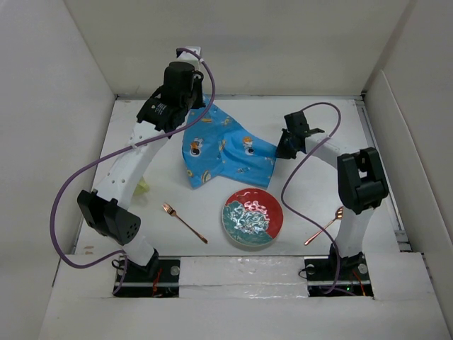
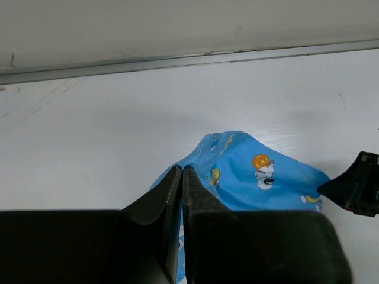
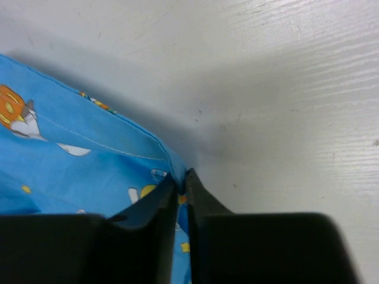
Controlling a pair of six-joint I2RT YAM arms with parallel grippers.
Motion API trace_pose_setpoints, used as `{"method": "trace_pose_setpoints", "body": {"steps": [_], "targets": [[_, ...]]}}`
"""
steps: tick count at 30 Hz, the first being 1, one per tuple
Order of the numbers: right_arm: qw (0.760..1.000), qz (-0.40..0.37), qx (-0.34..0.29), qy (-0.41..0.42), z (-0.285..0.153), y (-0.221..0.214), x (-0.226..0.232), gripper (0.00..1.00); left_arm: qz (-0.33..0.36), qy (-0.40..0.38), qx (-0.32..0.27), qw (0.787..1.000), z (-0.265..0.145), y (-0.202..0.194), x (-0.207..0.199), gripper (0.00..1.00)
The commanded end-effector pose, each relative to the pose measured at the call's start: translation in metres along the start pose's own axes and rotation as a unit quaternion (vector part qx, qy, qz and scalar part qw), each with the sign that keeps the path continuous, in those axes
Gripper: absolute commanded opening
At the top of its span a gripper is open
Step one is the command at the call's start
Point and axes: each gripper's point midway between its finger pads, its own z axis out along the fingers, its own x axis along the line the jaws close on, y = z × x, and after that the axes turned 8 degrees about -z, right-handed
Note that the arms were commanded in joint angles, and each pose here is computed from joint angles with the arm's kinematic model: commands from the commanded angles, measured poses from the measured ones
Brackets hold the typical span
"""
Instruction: Set the dinner table for one person
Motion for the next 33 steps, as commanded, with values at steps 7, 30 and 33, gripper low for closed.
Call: {"method": "trace_pose_setpoints", "body": {"steps": [7, 30, 33], "targets": [[0.993, -0.024, -0.118, -0.018, -0.062, 0.059, 0.008, 0.0, -0.017, 0.008, -0.06, 0.998, -0.02, 0.043, 0.003, 0.0], [0.867, -0.028, -0.476, 0.143, -0.51, 0.111, 0.04, 0.0, -0.139, -0.016, -0.351, 0.926, -0.248, 0.148, 0.058, 0.0], [0.87, -0.026, -0.476, 0.126, -0.501, 0.118, 0.037, 0.0, -0.131, -0.007, -0.329, 0.935, -0.228, 0.131, 0.058, 0.0]]}}
